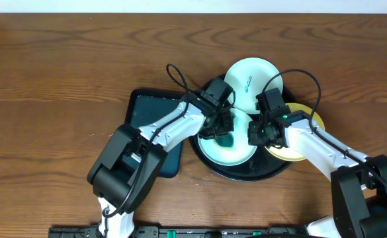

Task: Clean dirty plates on tray and stack at the side
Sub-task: 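Scrub the mint plate held by the right gripper with the left-held sponge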

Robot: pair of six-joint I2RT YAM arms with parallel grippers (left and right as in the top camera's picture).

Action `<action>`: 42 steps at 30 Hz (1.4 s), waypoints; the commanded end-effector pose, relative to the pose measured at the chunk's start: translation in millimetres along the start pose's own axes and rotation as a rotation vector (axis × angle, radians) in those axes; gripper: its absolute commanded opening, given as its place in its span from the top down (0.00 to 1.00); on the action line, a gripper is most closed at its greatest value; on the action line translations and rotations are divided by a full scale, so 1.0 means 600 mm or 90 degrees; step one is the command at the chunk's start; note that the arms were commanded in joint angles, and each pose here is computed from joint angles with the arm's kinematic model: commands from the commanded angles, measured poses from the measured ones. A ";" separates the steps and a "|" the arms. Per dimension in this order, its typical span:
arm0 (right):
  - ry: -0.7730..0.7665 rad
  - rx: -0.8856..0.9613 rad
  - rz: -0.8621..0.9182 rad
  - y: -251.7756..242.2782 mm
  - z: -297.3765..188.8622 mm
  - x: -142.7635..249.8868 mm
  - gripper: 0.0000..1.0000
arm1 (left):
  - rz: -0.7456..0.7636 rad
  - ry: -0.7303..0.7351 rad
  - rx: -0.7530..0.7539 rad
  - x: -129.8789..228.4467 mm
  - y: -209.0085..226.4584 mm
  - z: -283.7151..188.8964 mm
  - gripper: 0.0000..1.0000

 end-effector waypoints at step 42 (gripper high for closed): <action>0.004 0.021 -0.024 -0.005 -0.003 0.003 0.99 | 0.019 -0.087 -0.353 -0.022 0.136 -0.007 0.91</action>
Point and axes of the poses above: each gripper's point midway between its finger pads, its own z axis out along the fingers, its own y axis along the line the jaws close on, x = y × z, the point moved 6 cm from there along -z, back along the fingers, and after that the axes turned 5 degrees about -z, right-handed, at the moved point
